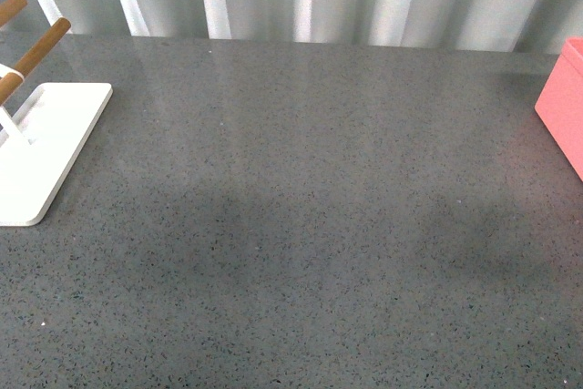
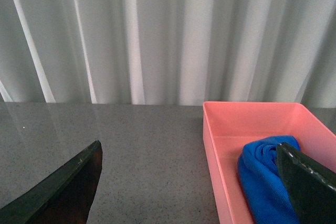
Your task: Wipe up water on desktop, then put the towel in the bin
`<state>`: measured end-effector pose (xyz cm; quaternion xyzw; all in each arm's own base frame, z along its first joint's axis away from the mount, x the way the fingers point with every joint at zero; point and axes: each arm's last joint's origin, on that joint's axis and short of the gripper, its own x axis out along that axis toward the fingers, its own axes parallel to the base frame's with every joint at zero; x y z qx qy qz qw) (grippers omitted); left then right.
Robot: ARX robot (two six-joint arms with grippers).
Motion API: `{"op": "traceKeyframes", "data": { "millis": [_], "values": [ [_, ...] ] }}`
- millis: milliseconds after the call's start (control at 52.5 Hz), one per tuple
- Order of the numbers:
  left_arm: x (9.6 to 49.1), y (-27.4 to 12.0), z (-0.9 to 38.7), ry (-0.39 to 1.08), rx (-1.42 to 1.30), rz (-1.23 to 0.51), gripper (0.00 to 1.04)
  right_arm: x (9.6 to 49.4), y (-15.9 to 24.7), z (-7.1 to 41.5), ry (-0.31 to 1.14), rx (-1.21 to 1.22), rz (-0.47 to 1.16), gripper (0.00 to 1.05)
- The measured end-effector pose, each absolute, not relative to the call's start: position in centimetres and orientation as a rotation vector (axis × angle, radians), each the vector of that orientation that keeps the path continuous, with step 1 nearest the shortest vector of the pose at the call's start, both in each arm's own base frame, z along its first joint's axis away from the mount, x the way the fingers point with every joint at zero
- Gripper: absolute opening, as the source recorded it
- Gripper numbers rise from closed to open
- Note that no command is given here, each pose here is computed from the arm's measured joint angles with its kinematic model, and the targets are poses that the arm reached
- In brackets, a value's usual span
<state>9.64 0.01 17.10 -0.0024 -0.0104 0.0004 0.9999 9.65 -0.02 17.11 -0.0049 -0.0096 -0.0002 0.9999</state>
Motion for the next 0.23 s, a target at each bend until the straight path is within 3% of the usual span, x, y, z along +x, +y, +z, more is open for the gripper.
{"op": "traceKeyframes", "data": {
  "millis": [228],
  "values": [
    [9.64,0.01,17.10,-0.021,-0.005,0.001,0.98,9.65,-0.02,17.11,-0.019,-0.010,0.000,0.98]
  ]
}}
